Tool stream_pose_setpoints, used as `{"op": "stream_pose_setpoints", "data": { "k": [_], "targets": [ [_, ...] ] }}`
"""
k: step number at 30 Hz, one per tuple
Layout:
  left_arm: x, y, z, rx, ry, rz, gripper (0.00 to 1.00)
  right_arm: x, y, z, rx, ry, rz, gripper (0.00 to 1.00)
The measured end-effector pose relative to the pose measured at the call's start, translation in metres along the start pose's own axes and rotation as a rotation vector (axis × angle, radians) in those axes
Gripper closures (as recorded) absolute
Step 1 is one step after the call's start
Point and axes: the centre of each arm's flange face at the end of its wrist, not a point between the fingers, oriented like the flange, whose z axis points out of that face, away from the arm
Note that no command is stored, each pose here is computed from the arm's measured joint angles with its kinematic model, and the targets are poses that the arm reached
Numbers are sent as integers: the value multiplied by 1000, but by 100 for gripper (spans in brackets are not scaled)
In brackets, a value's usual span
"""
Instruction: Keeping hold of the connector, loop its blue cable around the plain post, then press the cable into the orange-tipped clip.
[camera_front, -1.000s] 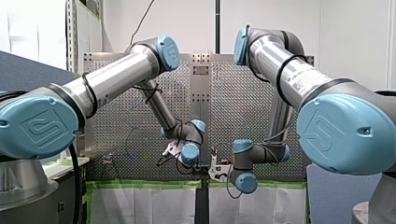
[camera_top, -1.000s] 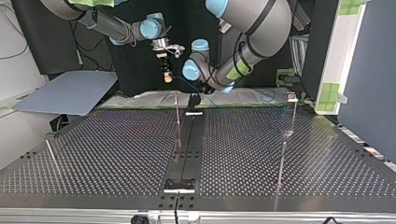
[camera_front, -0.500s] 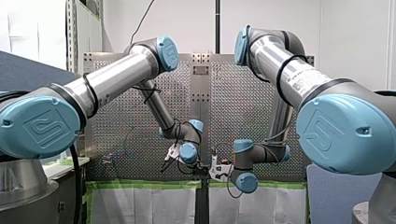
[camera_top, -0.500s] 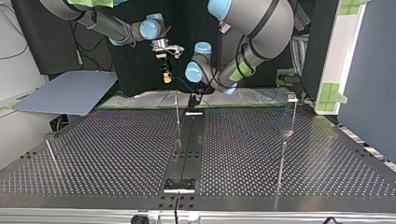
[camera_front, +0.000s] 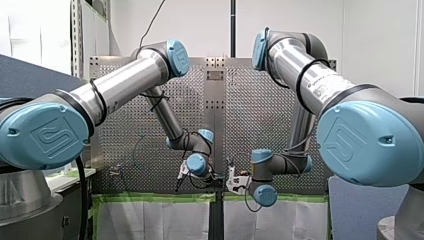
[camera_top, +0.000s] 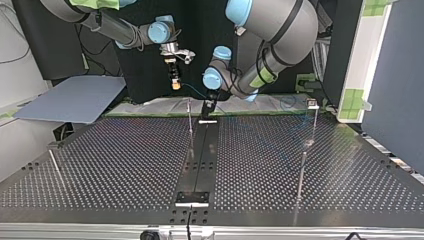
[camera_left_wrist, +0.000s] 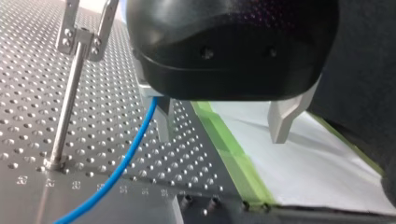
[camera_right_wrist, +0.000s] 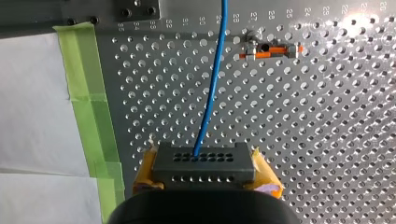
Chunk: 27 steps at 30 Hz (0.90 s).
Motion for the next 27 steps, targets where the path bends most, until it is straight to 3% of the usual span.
{"op": "stream_pose_setpoints", "data": {
  "k": [7,13,18,27],
  "targets": [
    [8,26,1,25,-9,-94,0,0,-2,1,4,2,-18,100],
    [7,41,-4,46,-44,-157,0,-1,-3,0,4,-5,-29,100],
    [-8,41,-5,51,-102,-166,0,-1,-4,0,5,-6,-32,100],
    [-14,35,-9,11,-130,-156,0,-1,-5,-1,7,-8,-34,100]
  ]
}}
